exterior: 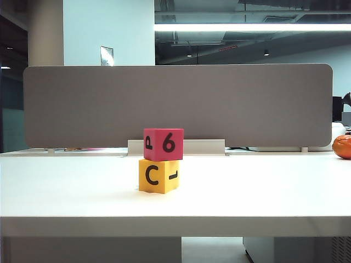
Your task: Stack one letter block on top of another letter block.
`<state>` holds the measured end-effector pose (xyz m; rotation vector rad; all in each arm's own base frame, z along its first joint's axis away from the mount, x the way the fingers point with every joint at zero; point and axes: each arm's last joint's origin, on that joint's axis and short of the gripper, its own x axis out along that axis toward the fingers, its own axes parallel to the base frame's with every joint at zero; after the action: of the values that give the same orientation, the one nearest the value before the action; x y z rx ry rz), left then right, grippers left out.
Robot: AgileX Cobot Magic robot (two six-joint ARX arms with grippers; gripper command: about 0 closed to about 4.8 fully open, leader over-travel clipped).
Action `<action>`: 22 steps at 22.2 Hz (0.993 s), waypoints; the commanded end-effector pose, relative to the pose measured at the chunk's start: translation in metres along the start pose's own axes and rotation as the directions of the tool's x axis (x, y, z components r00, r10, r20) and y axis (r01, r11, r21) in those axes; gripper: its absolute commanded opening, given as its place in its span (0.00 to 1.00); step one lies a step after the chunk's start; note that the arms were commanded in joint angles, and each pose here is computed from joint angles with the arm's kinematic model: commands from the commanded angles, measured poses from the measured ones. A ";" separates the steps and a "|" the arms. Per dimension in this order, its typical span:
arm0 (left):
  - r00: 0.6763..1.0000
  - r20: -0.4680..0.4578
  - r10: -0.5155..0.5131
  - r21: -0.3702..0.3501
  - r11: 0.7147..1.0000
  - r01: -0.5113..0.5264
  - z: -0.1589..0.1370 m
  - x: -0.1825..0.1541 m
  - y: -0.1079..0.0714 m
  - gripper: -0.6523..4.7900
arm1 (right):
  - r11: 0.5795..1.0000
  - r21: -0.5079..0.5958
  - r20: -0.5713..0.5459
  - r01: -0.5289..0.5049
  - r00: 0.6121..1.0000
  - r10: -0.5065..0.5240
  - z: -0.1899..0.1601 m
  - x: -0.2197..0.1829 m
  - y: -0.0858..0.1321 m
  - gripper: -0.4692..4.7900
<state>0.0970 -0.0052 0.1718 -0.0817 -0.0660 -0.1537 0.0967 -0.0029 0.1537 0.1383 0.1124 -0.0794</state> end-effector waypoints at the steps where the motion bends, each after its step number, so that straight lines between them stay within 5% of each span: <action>1: 1.000 0.016 0.003 0.003 1.000 -0.003 0.002 0.000 0.000 0.11 | 0.995 -0.099 0.008 -0.019 1.000 0.020 -0.001 0.000 0.002 0.08; 22: 1.000 0.016 0.003 0.003 1.000 -0.003 0.002 0.000 0.000 0.11 | 0.990 -0.139 -0.009 -0.014 1.000 0.013 -0.002 0.000 0.002 0.08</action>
<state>0.0970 -0.0052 0.1718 -0.0817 -0.0657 -0.1533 0.0966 -0.0005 0.1527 0.0037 0.1284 -0.0555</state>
